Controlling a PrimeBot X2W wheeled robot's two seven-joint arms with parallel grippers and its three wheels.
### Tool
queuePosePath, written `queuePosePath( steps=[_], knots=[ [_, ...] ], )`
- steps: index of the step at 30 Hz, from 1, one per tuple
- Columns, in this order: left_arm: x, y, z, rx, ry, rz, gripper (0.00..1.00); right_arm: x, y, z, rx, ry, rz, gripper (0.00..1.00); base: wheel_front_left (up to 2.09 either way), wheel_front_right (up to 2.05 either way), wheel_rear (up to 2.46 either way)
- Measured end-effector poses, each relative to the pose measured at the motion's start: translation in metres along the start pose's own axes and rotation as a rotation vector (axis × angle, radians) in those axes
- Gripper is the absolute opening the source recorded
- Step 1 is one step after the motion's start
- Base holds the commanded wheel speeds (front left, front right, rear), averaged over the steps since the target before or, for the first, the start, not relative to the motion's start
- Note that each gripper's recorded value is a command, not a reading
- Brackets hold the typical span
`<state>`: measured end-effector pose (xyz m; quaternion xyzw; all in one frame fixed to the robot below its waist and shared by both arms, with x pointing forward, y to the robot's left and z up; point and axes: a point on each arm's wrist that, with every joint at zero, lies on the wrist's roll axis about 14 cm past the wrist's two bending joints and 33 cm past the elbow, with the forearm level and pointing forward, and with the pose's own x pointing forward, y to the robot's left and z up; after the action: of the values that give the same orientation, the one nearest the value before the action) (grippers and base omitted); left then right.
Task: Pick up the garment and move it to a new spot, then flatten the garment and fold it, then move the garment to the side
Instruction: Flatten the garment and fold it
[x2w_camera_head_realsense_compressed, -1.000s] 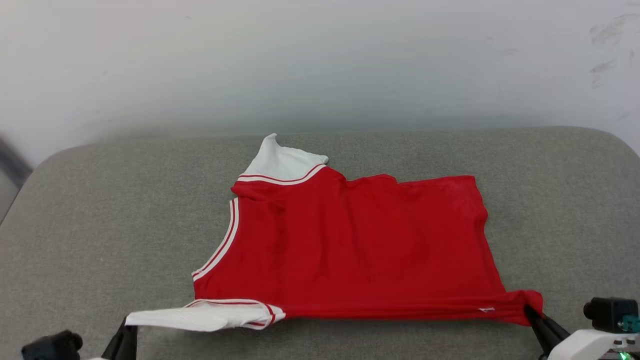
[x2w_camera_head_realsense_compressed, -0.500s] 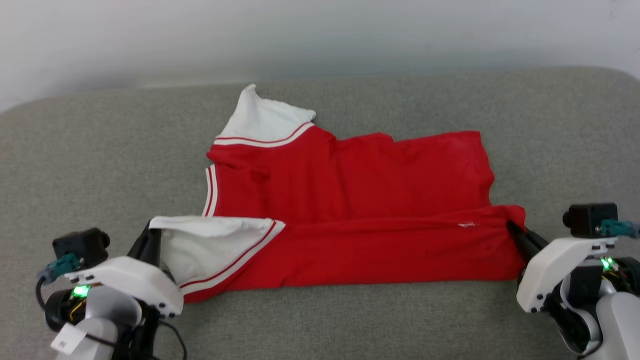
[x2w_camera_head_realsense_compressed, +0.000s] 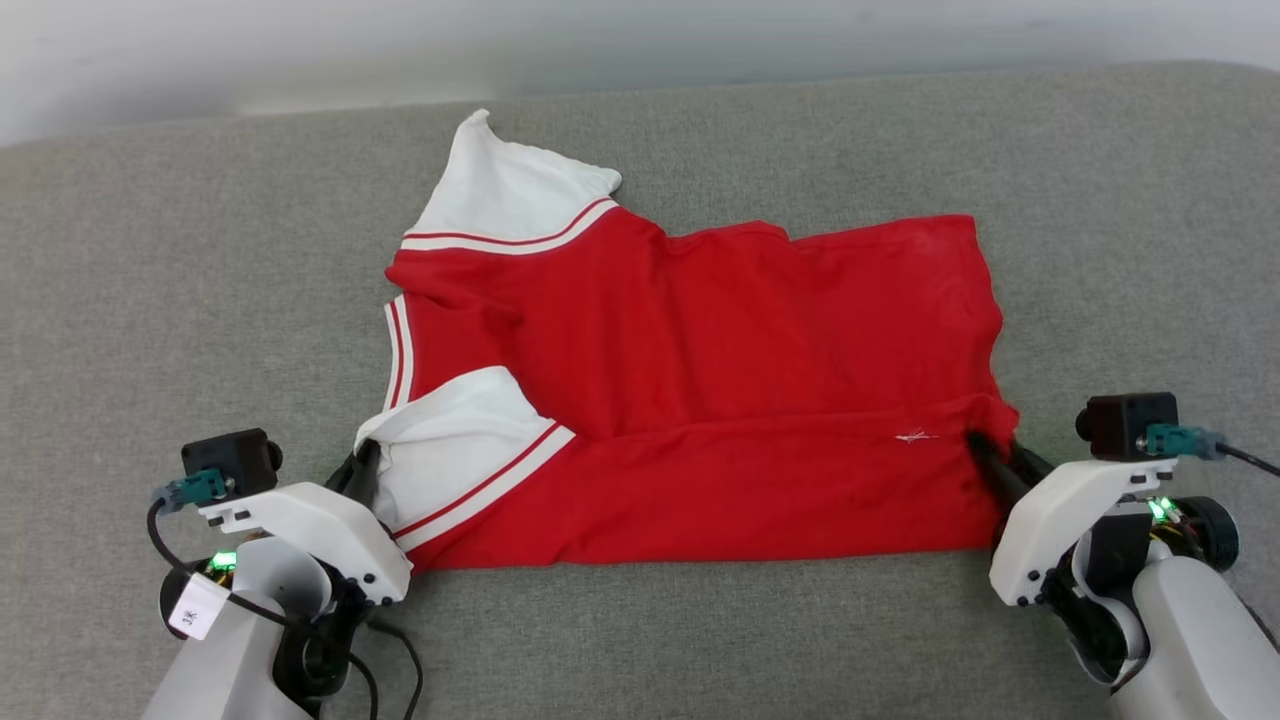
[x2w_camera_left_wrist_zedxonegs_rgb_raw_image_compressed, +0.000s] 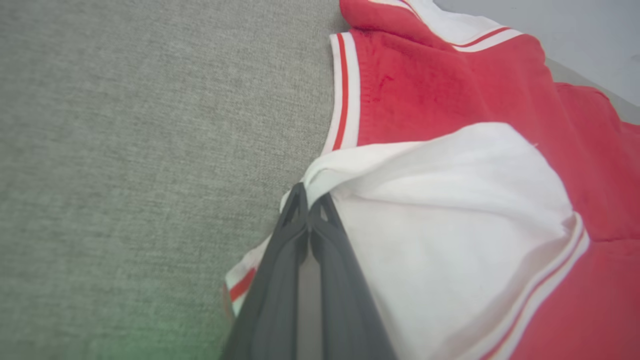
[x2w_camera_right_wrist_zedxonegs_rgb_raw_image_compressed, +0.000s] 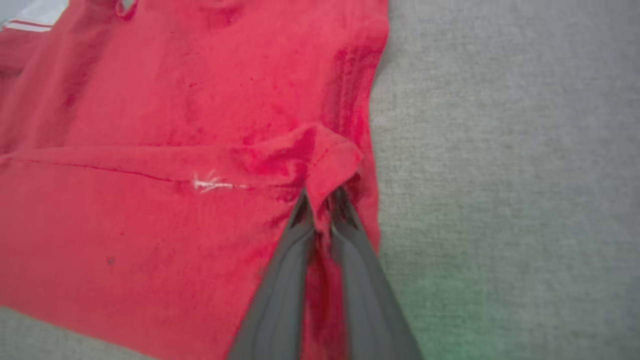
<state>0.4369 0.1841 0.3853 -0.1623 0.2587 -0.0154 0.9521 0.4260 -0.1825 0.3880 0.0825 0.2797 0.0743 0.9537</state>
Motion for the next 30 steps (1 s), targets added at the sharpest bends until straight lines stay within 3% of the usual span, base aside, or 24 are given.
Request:
queuePosePath(
  steps=[1,4,7,15,23,30],
  knots=[
    [-0.001,0.000,0.001,-0.002,-0.006,-0.001,1.00,-0.001,0.002,0.006,0.005,-0.040,0.007,1.00,0.00,0.00,0.00],
    [-0.004,0.001,0.004,-0.007,-0.019,-0.002,1.00,-0.005,0.006,0.020,0.008,-0.127,0.016,1.00,0.00,0.00,0.00],
    [-0.012,0.003,0.019,0.002,-0.061,-0.001,1.00,-0.020,0.013,0.046,-0.005,-0.300,0.031,1.00,0.00,0.00,0.00],
    [-0.031,-0.002,0.051,0.075,-0.054,-0.041,1.00,-0.052,0.018,0.069,-0.024,-0.465,0.029,1.00,0.00,0.00,0.00],
    [-0.048,-0.003,0.027,0.126,0.244,-0.072,1.00,-0.081,0.014,0.072,-0.027,-0.517,-0.006,1.00,0.00,0.00,0.00],
    [-0.049,0.018,-0.008,0.113,0.476,0.008,1.00,-0.083,0.009,0.070,-0.004,-0.510,-0.036,1.00,0.00,0.00,0.00]
  ],
)
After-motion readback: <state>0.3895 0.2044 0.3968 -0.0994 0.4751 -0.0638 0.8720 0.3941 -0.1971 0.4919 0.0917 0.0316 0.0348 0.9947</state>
